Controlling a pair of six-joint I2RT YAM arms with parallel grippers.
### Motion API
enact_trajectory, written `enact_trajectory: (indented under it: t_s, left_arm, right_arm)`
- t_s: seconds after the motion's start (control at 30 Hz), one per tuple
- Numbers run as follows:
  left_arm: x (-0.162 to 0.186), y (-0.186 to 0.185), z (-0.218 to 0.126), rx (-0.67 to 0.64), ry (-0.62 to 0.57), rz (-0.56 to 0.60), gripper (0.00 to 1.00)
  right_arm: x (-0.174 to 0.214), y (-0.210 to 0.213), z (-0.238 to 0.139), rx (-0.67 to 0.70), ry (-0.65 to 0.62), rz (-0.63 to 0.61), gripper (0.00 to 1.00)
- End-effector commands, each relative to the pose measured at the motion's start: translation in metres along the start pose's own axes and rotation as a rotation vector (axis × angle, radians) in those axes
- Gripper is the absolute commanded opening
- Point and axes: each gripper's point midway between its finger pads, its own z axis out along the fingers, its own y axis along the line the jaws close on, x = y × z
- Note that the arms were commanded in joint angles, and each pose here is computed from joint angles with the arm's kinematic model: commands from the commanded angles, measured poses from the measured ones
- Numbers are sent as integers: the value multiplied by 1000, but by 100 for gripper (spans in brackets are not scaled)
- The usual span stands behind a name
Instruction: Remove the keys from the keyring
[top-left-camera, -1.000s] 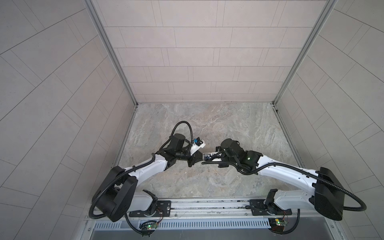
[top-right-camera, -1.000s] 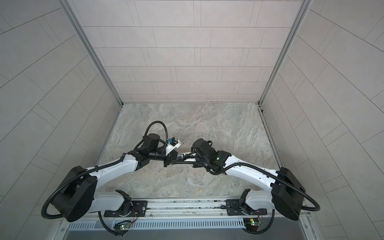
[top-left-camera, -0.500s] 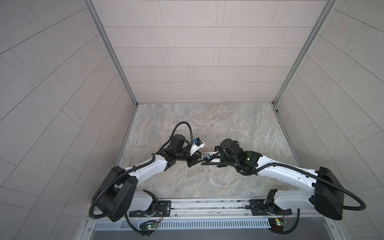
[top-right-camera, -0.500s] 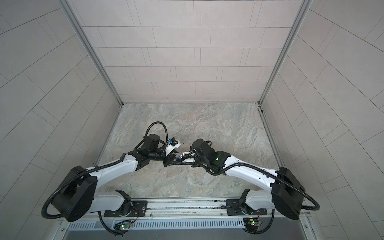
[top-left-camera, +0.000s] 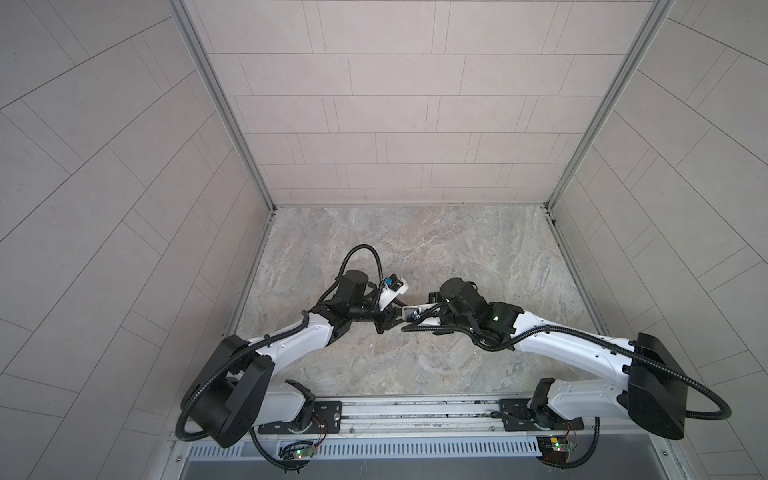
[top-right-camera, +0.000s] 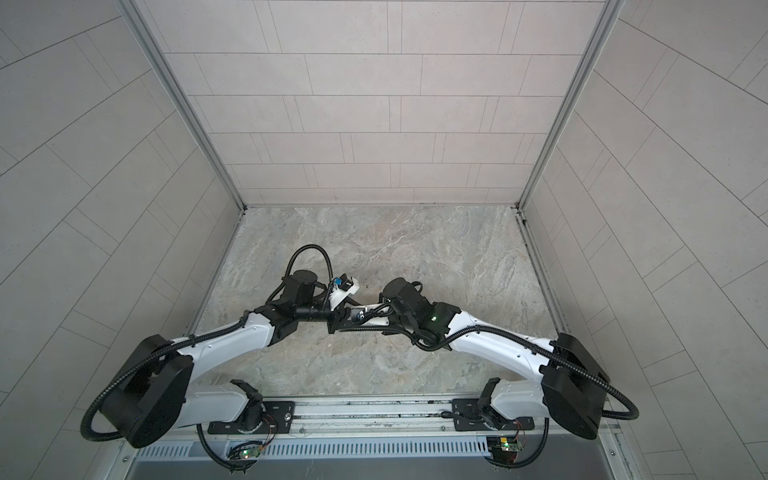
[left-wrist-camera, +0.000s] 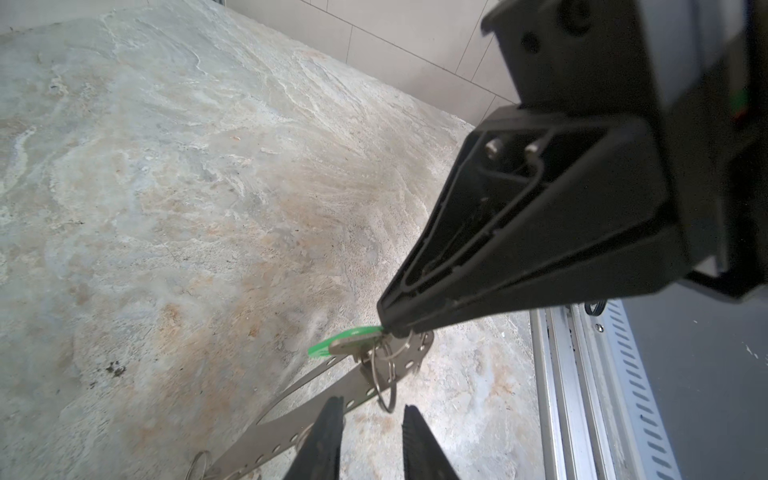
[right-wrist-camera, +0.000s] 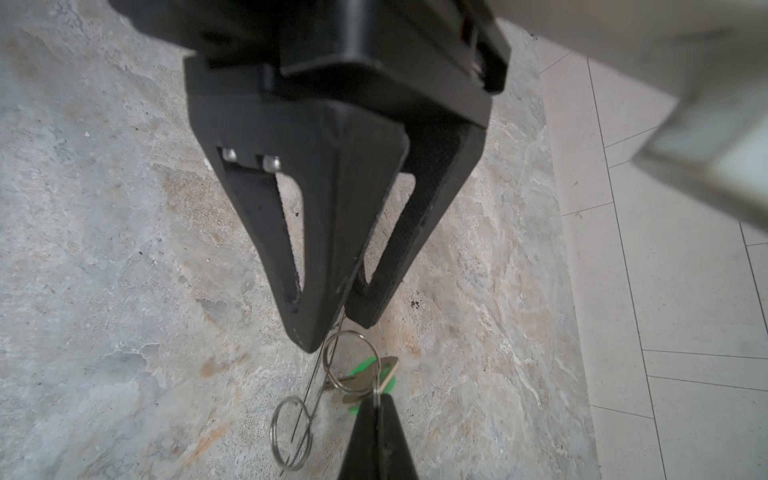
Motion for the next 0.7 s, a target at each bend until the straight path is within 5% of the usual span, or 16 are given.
enact_trajectory:
  t_s: [0.0, 0.67]
  left_arm:
    - [-18, -2, -4, 9, -92, 17, 30]
    - [-17, -3, 8, 104, -109, -87, 19]
  right_arm:
    - [-2, 1, 2, 4, -8, -4, 0]
    - [-1, -2, 1, 27, 1, 6, 0]
